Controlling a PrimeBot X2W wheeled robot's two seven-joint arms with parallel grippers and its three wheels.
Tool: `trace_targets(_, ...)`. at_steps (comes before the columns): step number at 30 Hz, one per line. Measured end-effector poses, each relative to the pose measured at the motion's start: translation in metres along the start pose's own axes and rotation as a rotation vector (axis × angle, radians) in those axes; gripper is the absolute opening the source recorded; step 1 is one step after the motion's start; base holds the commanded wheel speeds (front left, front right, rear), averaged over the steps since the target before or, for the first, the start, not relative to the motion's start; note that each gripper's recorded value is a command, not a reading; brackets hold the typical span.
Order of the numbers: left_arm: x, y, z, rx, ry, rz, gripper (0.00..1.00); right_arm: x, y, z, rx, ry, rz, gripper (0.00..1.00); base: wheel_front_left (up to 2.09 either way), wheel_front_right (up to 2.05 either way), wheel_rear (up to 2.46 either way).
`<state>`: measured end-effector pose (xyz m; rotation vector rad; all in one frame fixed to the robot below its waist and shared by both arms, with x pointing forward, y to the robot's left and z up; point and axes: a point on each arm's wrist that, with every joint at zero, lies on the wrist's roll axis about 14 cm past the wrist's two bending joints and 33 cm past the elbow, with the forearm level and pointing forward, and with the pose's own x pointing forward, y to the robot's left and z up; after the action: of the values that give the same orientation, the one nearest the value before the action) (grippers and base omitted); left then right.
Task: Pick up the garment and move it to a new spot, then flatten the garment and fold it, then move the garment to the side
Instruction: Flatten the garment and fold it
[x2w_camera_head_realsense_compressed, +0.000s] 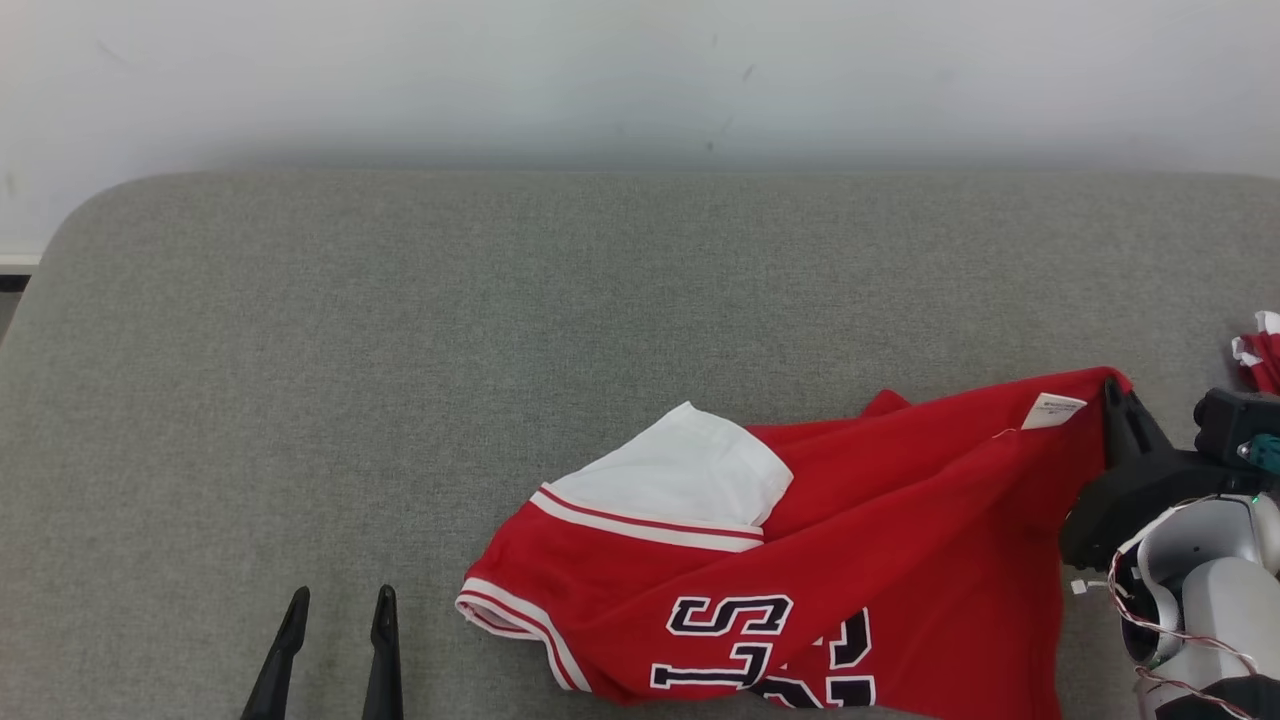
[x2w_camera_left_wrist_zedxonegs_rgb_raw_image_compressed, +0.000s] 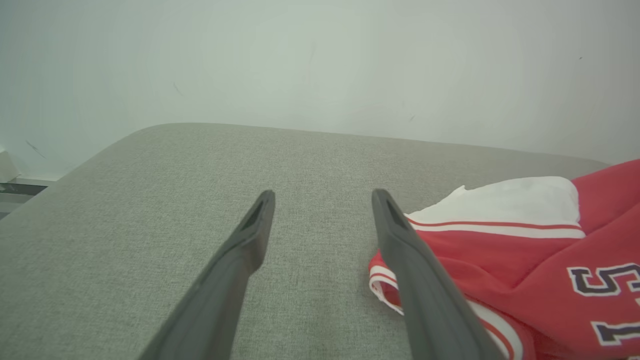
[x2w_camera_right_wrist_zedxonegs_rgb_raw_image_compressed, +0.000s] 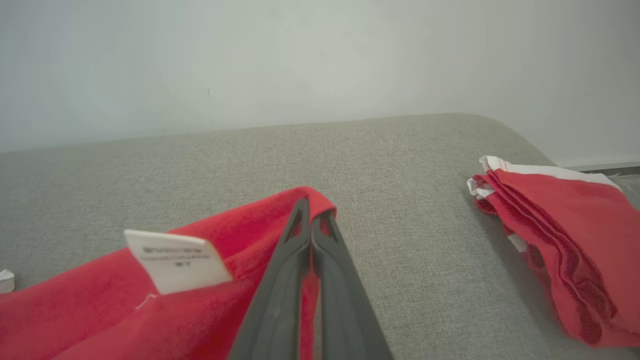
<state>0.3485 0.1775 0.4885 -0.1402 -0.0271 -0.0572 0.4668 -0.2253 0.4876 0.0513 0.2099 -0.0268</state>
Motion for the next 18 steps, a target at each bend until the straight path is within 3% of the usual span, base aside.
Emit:
trace_targets(3,0.001,0.001,-0.003,-0.001,0.010,0.003,1.00,0.003,0.002,-0.021,-0.009,0.069,-0.003,0.00,0.00,0.00,0.00)
trace_targets(4,0.001,0.001,-0.004,-0.001,0.013,0.005,1.00,0.004,0.003,-0.028,-0.020,0.088,-0.002,0.61,0.00,0.00,0.00)
trace_targets(5,0.002,0.001,-0.005,-0.001,0.015,0.005,1.00,0.005,0.003,-0.035,-0.028,0.107,-0.002,1.00,0.00,0.00,0.00)
trace_targets(10,0.004,0.001,-0.006,-0.001,0.017,0.002,1.00,0.002,0.004,-0.055,-0.012,0.149,-0.006,1.00,0.00,0.00,0.00)
trace_targets(18,-0.003,-0.003,0.002,-0.001,-0.007,-0.008,1.00,-0.027,0.001,-0.044,-0.021,0.032,-0.008,1.00,0.00,0.00,0.00)
